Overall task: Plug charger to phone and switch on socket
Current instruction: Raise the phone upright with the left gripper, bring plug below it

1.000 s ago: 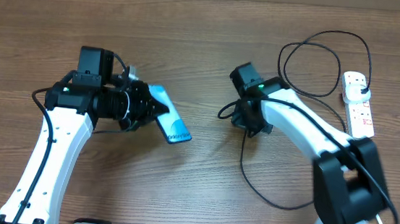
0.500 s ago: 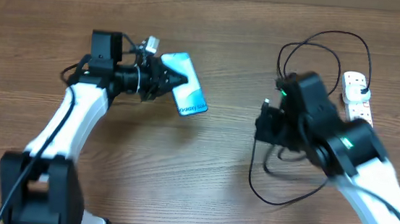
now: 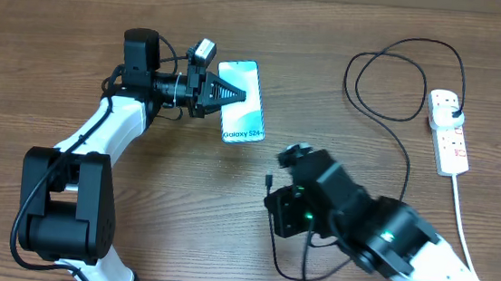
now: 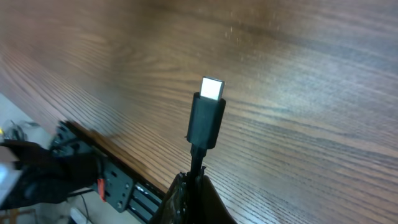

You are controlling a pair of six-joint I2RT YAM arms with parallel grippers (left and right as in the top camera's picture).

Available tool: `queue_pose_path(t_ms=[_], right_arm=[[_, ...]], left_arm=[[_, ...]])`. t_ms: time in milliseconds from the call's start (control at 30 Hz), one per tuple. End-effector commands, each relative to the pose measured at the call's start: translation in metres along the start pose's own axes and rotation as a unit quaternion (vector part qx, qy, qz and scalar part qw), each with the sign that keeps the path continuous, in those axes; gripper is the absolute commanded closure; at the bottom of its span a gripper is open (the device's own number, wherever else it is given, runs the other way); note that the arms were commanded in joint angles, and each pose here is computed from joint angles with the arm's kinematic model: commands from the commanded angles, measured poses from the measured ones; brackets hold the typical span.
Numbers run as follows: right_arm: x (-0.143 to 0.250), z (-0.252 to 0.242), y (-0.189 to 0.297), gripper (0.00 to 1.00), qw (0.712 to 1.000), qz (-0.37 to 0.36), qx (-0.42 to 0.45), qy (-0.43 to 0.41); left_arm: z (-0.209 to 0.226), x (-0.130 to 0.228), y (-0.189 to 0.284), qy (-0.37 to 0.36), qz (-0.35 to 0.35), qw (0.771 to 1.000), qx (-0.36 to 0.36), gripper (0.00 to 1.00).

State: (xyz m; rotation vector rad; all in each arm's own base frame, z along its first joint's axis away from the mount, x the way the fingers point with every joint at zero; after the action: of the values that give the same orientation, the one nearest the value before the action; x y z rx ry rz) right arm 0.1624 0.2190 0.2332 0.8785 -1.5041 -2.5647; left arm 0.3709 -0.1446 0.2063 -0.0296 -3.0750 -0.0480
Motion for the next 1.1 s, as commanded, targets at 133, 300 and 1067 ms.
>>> queue_pose_path(t_ms=[133, 300, 1067], right_arm=[[-0.005, -0.009, -0.033, 0.96, 0.999, 0.024, 0.043, 0.009], [-0.011, -0.007, -0.042, 0.96, 0.998, 0.018, 0.039, 0.037], [-0.032, 0.003, -0.03, 0.96, 0.997, -0.021, 0.032, 0.067]], left_arm=[[-0.009, 0.004, 0.001, -0.015, 0.025, 0.999, 0.017, 0.96], [-0.009, 0.004, 0.001, -0.024, 0.024, 0.999, 0.017, 0.96], [-0.008, 0.016, -0.03, -0.08, 0.061, 0.995, 0.015, 0.96]])
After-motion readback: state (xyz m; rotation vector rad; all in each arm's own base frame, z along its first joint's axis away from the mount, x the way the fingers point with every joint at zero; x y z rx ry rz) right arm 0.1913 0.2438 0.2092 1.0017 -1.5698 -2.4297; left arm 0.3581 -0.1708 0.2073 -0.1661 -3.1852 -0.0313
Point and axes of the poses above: each gripper's point midway between its finger pads, its own y axis back along the fingers, its own z axis along the line the jaws close on, x = y × z, the point moved 5 cm from there along y, back along the fingers, and after that the axes turned 7 degrees about y, right-handed, at the moved point
